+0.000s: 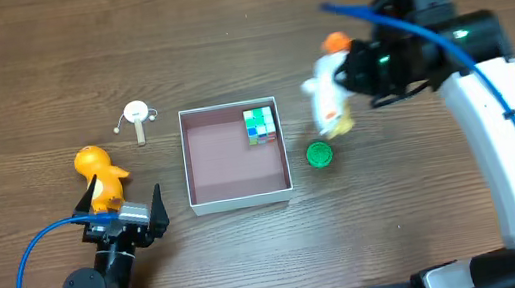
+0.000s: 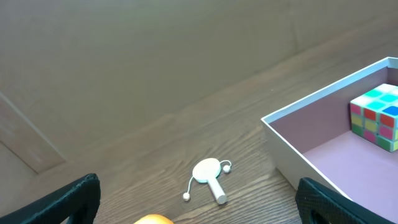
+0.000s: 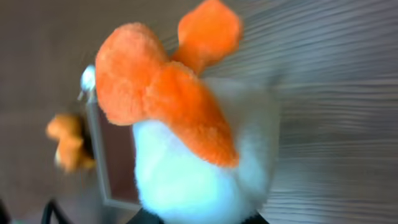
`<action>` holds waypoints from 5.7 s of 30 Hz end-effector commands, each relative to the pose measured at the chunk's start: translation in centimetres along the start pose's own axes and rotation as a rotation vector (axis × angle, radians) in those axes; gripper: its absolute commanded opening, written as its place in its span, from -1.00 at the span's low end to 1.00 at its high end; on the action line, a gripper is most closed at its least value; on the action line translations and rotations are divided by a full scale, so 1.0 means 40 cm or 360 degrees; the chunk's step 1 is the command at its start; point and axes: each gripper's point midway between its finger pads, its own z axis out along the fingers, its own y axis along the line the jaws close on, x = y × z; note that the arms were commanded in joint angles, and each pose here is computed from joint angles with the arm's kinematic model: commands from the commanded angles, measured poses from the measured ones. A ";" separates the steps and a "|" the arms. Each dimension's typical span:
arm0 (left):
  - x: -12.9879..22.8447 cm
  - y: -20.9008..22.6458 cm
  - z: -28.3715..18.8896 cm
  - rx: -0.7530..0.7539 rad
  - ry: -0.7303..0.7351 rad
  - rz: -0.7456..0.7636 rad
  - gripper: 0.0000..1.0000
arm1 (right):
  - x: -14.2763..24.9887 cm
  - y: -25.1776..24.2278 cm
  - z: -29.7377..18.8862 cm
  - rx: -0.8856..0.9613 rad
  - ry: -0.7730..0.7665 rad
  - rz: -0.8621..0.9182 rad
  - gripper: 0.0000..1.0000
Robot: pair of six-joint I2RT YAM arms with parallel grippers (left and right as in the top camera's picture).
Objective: Pack container
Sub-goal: 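Carry the plush duck with the right gripper into the box, then release the duck and push it down inside the box with the right gripper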
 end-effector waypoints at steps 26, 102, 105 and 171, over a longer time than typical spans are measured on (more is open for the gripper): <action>0.002 0.003 -0.001 -0.0009 -0.0001 0.0006 1.00 | 0.170 0.173 0.307 0.0227 0.0313 -0.0717 -0.54; 0.002 0.003 -0.001 -0.0009 -0.0001 0.0006 1.00 | 0.247 0.143 0.492 0.0748 0.0410 -0.1036 -0.92; 0.002 0.003 -0.001 -0.0009 -0.0001 0.0006 1.00 | 0.231 0.162 0.458 0.0762 0.0393 -0.1008 -0.92; 0.002 0.003 -0.001 -0.0009 -0.0001 0.0006 1.00 | 0.193 0.218 0.448 0.0493 0.0444 -0.0969 -0.92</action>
